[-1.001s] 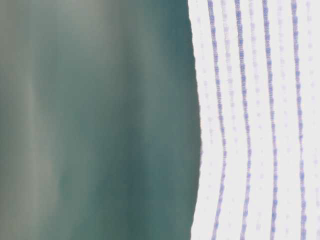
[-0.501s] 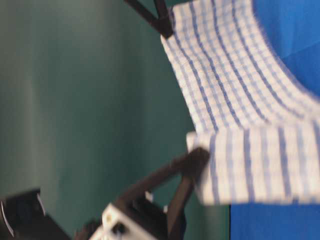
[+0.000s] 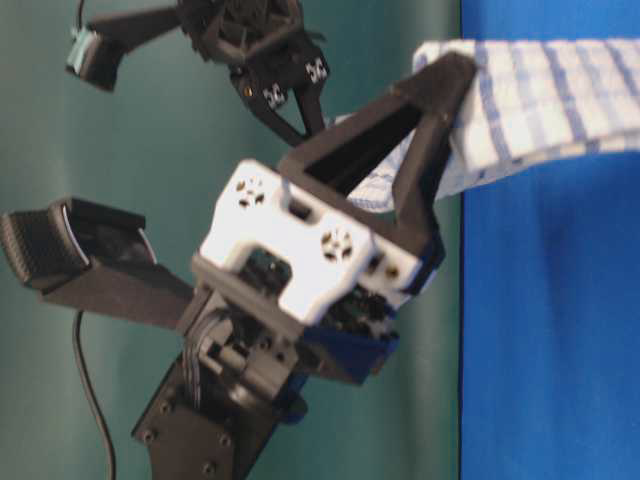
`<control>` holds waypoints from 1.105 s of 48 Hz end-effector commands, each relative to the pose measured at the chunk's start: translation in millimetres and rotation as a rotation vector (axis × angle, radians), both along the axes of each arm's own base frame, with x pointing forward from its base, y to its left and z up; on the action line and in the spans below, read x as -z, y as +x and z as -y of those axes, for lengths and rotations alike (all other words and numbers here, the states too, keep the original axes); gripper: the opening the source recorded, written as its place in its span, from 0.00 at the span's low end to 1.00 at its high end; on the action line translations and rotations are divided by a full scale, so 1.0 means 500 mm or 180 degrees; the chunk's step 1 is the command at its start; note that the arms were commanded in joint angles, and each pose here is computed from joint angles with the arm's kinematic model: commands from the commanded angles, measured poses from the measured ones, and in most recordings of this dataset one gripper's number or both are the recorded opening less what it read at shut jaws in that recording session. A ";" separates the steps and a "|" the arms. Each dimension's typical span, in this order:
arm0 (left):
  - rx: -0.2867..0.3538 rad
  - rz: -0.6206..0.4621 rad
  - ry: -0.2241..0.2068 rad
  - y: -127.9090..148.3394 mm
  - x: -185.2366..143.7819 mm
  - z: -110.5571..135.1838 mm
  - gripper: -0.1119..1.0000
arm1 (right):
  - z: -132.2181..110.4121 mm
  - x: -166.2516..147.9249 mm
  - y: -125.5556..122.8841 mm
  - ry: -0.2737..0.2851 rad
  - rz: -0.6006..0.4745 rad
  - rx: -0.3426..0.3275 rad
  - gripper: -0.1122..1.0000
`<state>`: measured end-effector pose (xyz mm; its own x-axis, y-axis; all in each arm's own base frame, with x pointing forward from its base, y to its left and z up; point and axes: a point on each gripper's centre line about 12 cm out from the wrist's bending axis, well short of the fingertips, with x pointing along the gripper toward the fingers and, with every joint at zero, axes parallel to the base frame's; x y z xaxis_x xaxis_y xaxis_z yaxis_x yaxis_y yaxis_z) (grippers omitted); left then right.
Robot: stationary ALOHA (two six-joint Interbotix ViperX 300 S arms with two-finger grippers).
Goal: Fold the blue towel.
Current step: 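Lift the strip and swing it to a vertical orientation, then lay the strip down vertically and open both grippers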
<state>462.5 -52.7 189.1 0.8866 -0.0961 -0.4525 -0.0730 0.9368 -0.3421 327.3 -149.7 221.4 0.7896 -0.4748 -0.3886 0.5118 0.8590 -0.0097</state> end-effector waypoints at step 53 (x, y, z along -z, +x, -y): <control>-0.0565 0.0398 -0.0722 0.002 0.024 -0.008 0.13 | 0.049 0.043 0.066 -0.0020 -0.0143 0.0076 0.07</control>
